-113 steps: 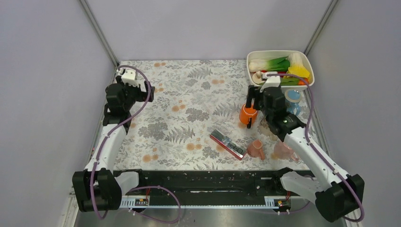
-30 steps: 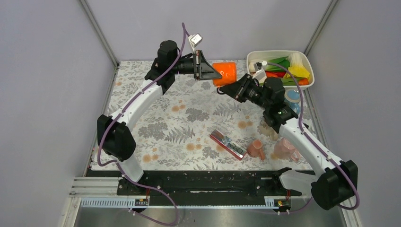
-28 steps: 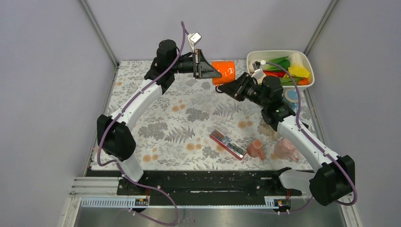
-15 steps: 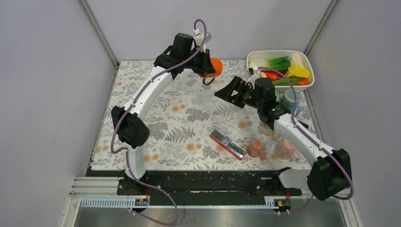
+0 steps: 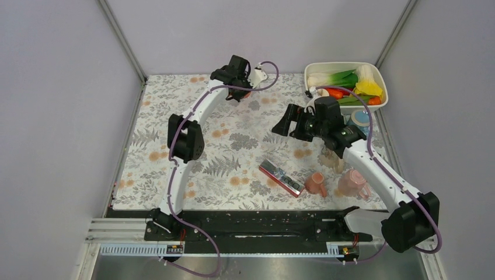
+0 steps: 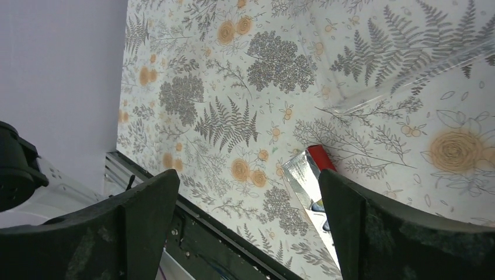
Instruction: Turn the mug right side up
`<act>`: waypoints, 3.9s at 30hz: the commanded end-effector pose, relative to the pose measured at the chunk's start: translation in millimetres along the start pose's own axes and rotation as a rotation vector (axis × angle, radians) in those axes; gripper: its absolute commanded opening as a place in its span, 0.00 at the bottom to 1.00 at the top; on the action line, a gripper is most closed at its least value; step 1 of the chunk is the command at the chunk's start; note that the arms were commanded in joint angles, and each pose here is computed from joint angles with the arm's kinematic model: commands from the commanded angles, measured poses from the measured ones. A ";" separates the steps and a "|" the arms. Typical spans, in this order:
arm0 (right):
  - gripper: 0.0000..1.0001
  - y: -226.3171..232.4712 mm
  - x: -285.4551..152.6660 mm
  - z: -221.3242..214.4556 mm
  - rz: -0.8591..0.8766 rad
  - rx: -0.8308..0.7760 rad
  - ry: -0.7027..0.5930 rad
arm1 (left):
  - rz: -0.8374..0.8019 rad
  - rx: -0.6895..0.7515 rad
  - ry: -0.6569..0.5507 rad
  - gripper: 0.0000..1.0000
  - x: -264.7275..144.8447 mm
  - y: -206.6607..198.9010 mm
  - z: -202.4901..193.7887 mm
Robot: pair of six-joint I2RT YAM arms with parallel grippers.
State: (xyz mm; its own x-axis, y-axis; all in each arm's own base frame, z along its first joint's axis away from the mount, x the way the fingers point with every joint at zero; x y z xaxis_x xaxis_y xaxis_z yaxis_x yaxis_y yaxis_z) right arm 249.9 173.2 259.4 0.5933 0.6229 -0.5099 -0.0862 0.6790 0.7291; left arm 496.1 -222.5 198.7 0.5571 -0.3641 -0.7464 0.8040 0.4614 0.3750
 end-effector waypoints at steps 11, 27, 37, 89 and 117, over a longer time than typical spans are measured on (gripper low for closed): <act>0.99 1.7 -48.3 -3.3 -0.080 -0.106 -0.059 | -0.066 0.687 0.040 0.00 14.6 30.2 -23.1; 1.00 -4.8 -50.4 -0.6 -0.170 -0.092 -0.072 | -0.020 0.804 0.135 0.18 37.7 51.7 -45.9; 0.99 -19.2 -69.0 14.1 -0.423 -0.144 -0.133 | 0.114 0.645 -0.055 0.73 -13.4 65.0 -3.1; 0.61 -150.1 -14.1 -88.5 -0.645 0.091 -0.029 | -0.249 -0.211 -0.291 0.79 -225.7 -89.0 -20.4; 0.54 -152.5 -6.7 -80.5 -0.688 -0.062 0.086 | -0.215 -0.195 -0.298 0.79 -231.8 -84.9 -18.6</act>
State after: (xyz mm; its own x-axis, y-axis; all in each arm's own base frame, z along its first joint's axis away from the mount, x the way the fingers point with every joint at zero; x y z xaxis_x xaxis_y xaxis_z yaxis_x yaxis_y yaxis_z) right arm 177.0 91.9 110.9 0.4304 0.0730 -0.8997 0.2841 0.9351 0.2118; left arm 295.9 -161.9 313.9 0.4049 -0.6485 -0.6446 0.8718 0.4864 0.0582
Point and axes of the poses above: each gripper's point midway between its finger pads, its own x axis out along the fingers, its own y axis along the line the jaws close on, z = x × y, the point moved 8 cm from there along -x, back along the fingers, and after that the axes turned 9 degrees about x, right-handed, at the moved point
